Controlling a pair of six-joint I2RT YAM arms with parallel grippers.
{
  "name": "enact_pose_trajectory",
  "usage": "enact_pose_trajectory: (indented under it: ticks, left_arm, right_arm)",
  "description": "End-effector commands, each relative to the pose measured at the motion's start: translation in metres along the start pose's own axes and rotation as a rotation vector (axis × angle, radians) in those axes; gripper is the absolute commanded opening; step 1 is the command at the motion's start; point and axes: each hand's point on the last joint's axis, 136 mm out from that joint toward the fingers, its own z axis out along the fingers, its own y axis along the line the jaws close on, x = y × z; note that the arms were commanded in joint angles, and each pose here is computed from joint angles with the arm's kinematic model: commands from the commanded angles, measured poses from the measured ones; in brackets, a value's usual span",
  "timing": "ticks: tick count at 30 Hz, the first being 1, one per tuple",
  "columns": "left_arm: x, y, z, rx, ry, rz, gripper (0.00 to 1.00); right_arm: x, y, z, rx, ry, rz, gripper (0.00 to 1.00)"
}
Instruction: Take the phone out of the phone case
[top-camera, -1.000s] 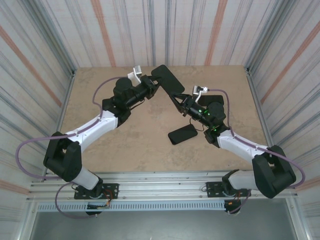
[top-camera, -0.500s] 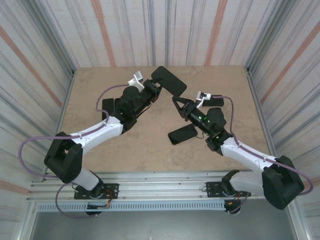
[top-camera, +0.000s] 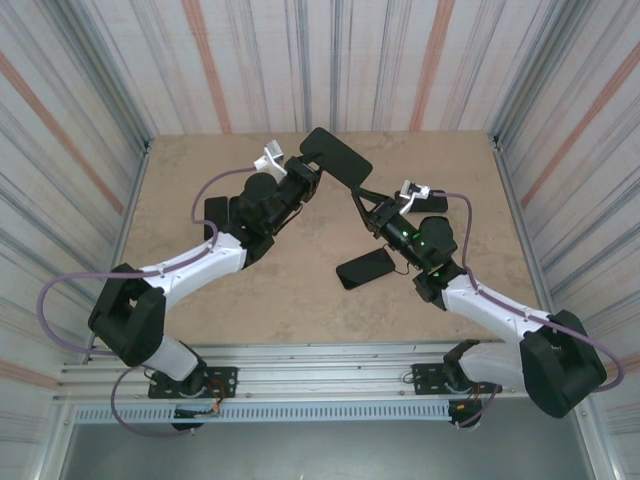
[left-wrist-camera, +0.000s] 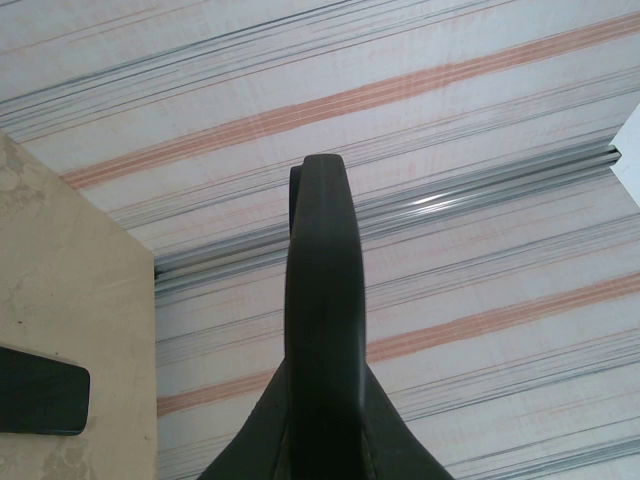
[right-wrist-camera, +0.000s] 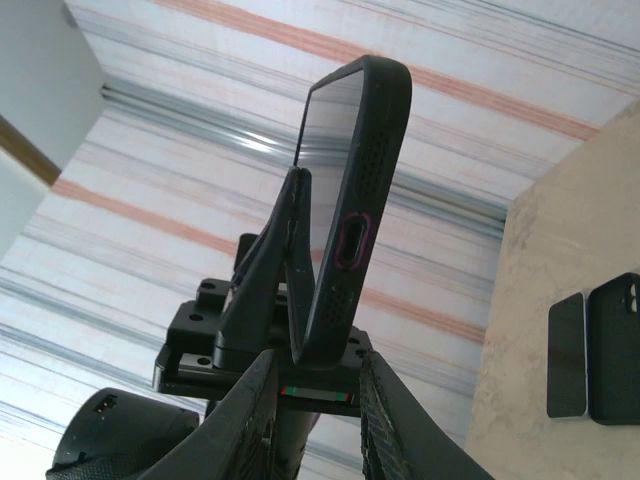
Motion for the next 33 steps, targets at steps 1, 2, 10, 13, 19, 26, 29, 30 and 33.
enact_pose_trajectory:
  ticks: [1, 2, 10, 13, 19, 26, 29, 30, 33]
  left_arm:
    - [-0.007, -0.031, -0.001, 0.1, -0.033, -0.007, 0.0]
    - [-0.007, -0.03, -0.001, 0.099, -0.032, -0.011, 0.0]
    - [-0.005, -0.034, -0.001, 0.111, -0.02, -0.025, 0.0]
    - [-0.004, -0.039, -0.001, 0.124, -0.01, -0.028, 0.0]
    - [-0.002, -0.045, -0.001, 0.138, 0.006, -0.061, 0.0]
    - [-0.001, -0.069, -0.005, 0.174, 0.036, -0.088, 0.0]
    - [-0.002, -0.077, -0.008, 0.19, 0.042, -0.096, 0.0]
    - [-0.002, -0.08, -0.009, 0.197, 0.044, -0.099, 0.0]
    - [-0.002, -0.085, -0.01, 0.203, 0.047, -0.1, 0.0]
  right_arm:
    - [-0.004, 0.008, 0.001, -0.042, -0.005, 0.017, 0.26]
    - [-0.004, 0.008, 0.002, -0.043, -0.005, 0.019, 0.26]
    - [-0.003, -0.003, 0.005, -0.014, 0.008, 0.031, 0.13]
    - [-0.003, -0.004, 0.007, -0.01, 0.016, 0.029, 0.11]
    - [0.005, -0.023, 0.009, 0.048, 0.055, -0.006, 0.03]
    - [0.018, -0.074, 0.001, 0.237, 0.111, -0.093, 0.0]
    - [0.023, -0.09, -0.003, 0.291, 0.136, -0.142, 0.0]
    - [0.024, -0.095, -0.005, 0.309, 0.142, -0.155, 0.0]
    - [0.027, -0.107, -0.009, 0.351, 0.155, -0.178, 0.0]
